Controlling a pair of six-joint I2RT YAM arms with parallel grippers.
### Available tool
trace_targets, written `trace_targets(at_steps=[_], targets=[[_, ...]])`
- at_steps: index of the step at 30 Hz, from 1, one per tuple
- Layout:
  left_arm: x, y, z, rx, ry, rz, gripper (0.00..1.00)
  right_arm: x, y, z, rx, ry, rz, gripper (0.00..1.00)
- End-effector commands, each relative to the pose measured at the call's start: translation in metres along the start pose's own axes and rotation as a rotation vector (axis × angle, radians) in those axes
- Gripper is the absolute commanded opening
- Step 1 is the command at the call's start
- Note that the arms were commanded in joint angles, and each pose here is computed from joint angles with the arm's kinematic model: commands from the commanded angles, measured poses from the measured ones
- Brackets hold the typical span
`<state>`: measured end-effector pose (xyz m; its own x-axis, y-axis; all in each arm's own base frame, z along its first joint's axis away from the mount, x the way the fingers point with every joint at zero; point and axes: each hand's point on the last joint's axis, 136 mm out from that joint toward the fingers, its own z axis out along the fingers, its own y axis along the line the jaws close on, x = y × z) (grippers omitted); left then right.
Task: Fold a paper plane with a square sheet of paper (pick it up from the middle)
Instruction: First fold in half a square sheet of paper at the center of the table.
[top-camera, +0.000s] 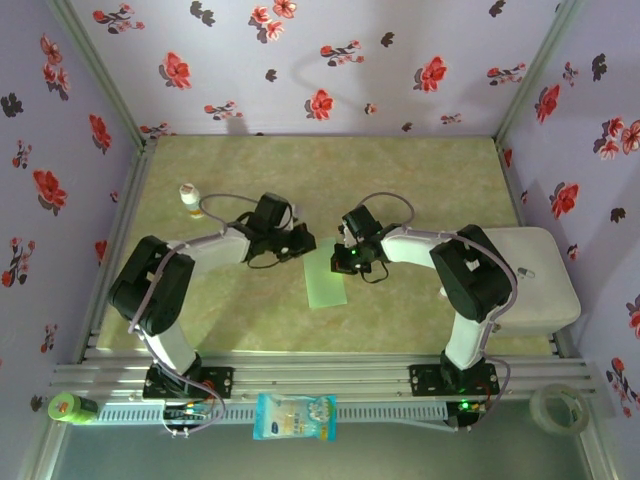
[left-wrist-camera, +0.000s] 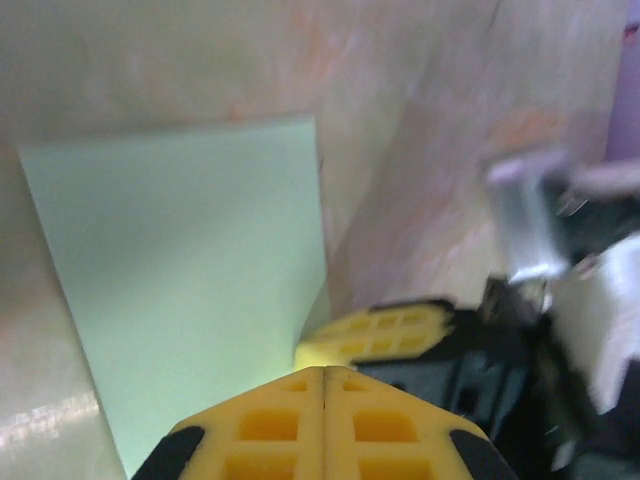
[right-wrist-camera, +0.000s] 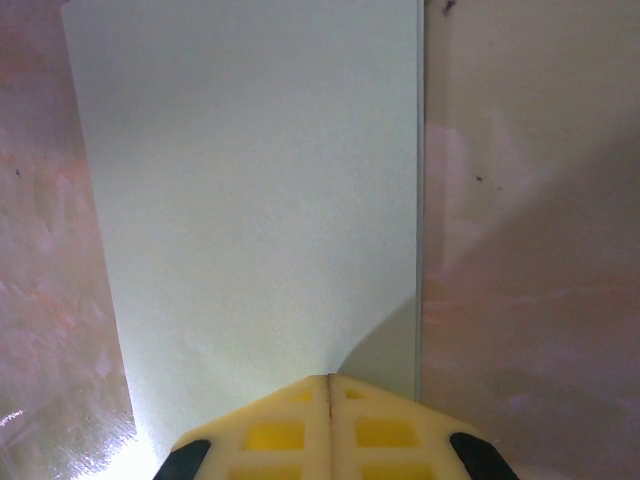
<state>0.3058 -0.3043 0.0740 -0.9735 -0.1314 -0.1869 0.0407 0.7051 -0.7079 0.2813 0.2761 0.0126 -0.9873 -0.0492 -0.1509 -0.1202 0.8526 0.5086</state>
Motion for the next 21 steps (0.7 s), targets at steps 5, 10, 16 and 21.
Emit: trace_targets(at_steps=[5, 10, 16, 21], targets=[[0.031, 0.016, 0.012, 0.035, 0.077, -0.022, 0.02, 0.06, -0.09, 0.013, 0.338, 0.165, 0.106, 0.0], [0.045, 0.033, 0.021, 0.002, 0.113, -0.021, 0.02, 0.063, -0.093, 0.014, 0.346, 0.165, 0.109, 0.0], [0.06, 0.066, 0.025, -0.088, 0.132, -0.027, 0.02, 0.066, -0.095, 0.014, 0.347, 0.17, 0.111, 0.0], [0.064, 0.078, 0.02, -0.137, 0.125, -0.02, 0.01, 0.067, -0.096, 0.014, 0.351, 0.172, 0.112, 0.0]])
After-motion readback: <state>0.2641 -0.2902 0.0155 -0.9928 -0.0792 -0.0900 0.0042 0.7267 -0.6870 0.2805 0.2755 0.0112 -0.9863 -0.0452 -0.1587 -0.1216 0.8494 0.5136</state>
